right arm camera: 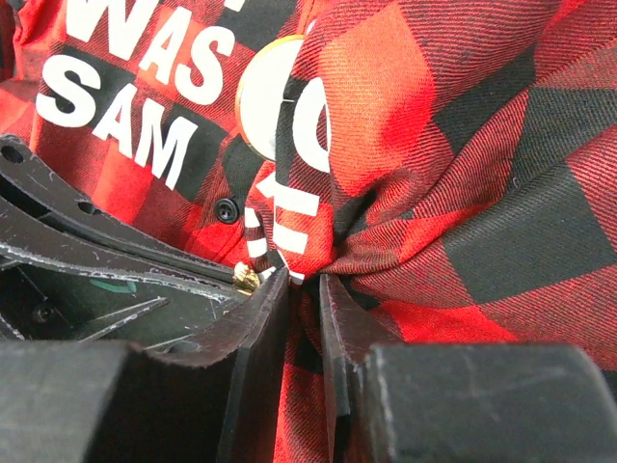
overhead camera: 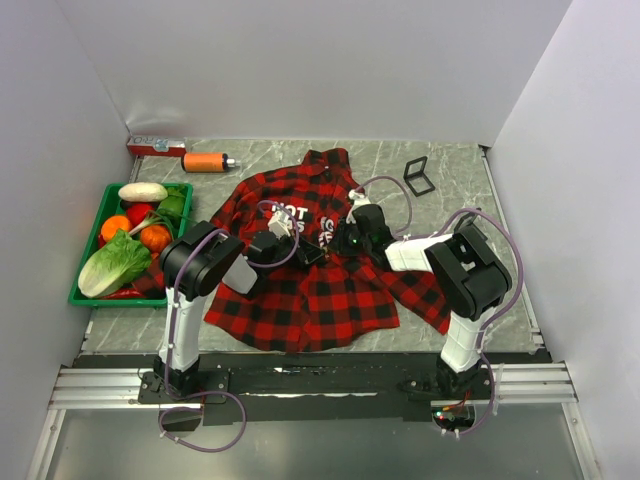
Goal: Pin the brooch onto the clothing
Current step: Cross the clothing with brooches at the center of the board.
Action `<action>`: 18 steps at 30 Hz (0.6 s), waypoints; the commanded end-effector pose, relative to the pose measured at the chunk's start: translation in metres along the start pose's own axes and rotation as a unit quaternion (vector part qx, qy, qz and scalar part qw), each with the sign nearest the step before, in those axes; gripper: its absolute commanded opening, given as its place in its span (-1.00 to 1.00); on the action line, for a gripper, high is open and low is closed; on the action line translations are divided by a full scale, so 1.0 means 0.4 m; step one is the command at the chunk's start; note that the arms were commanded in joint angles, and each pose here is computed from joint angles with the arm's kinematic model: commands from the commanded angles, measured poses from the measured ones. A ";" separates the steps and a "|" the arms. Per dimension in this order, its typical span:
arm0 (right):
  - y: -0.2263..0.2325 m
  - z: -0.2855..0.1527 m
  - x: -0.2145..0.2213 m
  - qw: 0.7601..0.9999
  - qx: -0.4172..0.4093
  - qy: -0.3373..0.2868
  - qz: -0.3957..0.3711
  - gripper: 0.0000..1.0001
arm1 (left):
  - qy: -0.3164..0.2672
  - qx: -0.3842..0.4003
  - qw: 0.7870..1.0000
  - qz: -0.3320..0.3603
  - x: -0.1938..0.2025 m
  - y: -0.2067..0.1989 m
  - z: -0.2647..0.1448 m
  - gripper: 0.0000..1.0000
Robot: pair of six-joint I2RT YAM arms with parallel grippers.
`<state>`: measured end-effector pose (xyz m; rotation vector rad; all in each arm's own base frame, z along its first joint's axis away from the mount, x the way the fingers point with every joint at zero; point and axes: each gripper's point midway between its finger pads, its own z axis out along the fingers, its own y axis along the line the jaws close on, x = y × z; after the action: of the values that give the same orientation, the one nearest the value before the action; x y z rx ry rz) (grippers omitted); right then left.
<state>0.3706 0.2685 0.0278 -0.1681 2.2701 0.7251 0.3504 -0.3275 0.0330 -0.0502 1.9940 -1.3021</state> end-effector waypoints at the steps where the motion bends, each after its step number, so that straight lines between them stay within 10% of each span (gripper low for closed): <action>1: 0.068 0.016 0.142 0.995 -0.033 0.089 -0.006 -0.49 | 0.054 0.077 0.994 0.049 0.068 -0.114 0.002 -0.98; 18: 0.049 -0.073 0.090 0.996 -0.052 0.077 0.006 -0.28 | 0.058 0.063 0.996 0.035 0.056 -0.066 -0.012 -0.98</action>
<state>0.3634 0.2673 0.0320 -0.1839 2.2793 0.7195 0.3461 -0.3287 0.0338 0.0151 2.0000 -1.2924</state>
